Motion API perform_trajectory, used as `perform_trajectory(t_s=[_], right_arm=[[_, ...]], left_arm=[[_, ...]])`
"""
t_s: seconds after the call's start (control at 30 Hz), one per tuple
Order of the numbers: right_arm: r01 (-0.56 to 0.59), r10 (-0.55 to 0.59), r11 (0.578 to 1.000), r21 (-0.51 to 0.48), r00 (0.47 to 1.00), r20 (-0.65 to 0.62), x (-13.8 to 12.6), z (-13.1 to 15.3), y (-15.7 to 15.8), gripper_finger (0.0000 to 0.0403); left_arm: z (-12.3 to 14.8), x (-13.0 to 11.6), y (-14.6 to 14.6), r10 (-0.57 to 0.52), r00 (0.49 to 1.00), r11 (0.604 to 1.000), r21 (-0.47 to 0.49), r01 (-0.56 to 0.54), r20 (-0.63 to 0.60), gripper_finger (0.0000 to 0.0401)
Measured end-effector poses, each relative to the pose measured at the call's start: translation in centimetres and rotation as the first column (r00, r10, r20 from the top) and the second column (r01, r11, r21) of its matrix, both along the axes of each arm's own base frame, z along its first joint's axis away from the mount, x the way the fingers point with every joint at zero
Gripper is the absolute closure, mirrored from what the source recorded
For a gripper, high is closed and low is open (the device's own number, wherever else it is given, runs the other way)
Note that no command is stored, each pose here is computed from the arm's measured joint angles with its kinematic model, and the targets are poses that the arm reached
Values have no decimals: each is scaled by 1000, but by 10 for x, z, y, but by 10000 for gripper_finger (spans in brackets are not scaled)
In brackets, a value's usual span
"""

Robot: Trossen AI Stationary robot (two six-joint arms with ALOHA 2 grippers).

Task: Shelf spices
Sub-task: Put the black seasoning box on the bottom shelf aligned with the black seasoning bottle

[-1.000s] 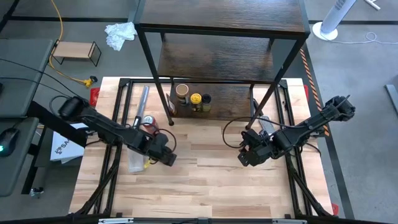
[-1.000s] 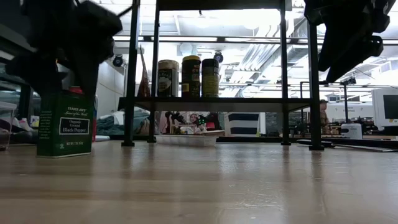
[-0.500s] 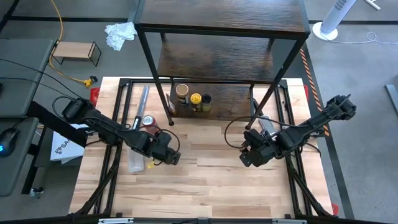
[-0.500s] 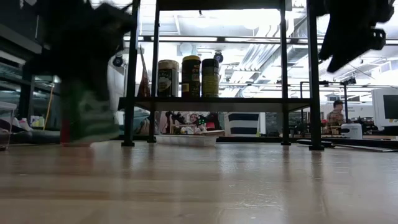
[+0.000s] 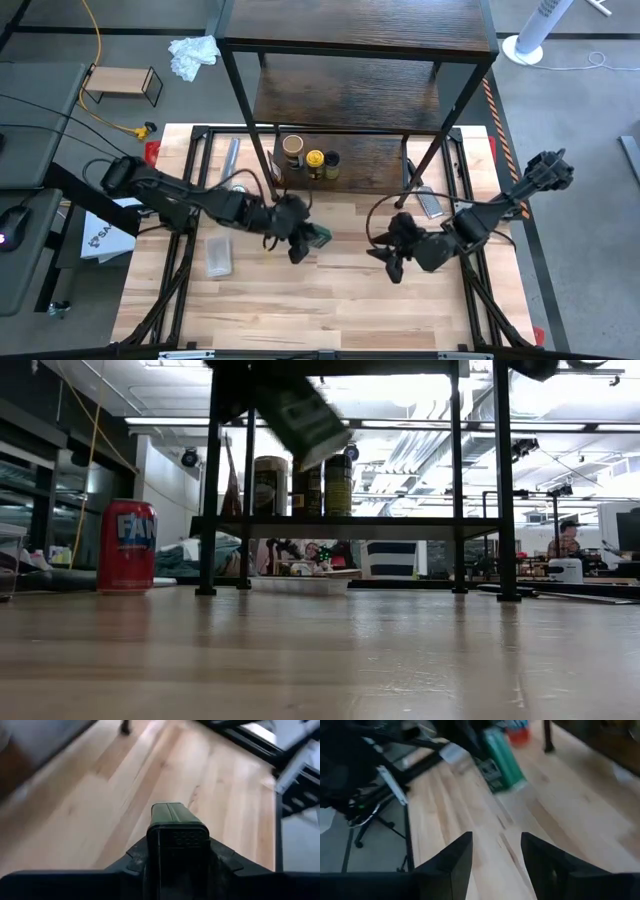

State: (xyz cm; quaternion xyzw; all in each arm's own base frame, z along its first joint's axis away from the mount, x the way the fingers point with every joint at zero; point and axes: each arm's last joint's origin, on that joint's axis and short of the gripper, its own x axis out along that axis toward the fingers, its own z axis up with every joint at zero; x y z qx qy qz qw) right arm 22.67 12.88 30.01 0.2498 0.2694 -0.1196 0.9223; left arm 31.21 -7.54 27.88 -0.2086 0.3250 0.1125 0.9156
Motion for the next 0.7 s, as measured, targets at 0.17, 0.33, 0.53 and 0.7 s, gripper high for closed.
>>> perform_trajectory(t_s=[0.17, 0.33, 0.53, 0.7], right_arm=[[-95, 99, 994, -48, 991, 89, 18, 9, -10, 218], [-108, 122, 987, -121, 986, 116, 29, 13, -27, 169], [-127, 152, 975, -185, 980, 130, 39, 15, -43, 134], [-192, 223, 959, -209, 966, 133, 51, 12, -51, 132]], left_arm=[[31, 10, 10, -178, 982, 979, 108, 171, 67, 292], [45, 13, 17, -218, 972, 967, 153, 203, 88, 292], [47, 14, 17, -237, 966, 962, 161, 220, 98, 292], [47, 21, 15, -246, 959, 959, 178, 219, 144, 292]])
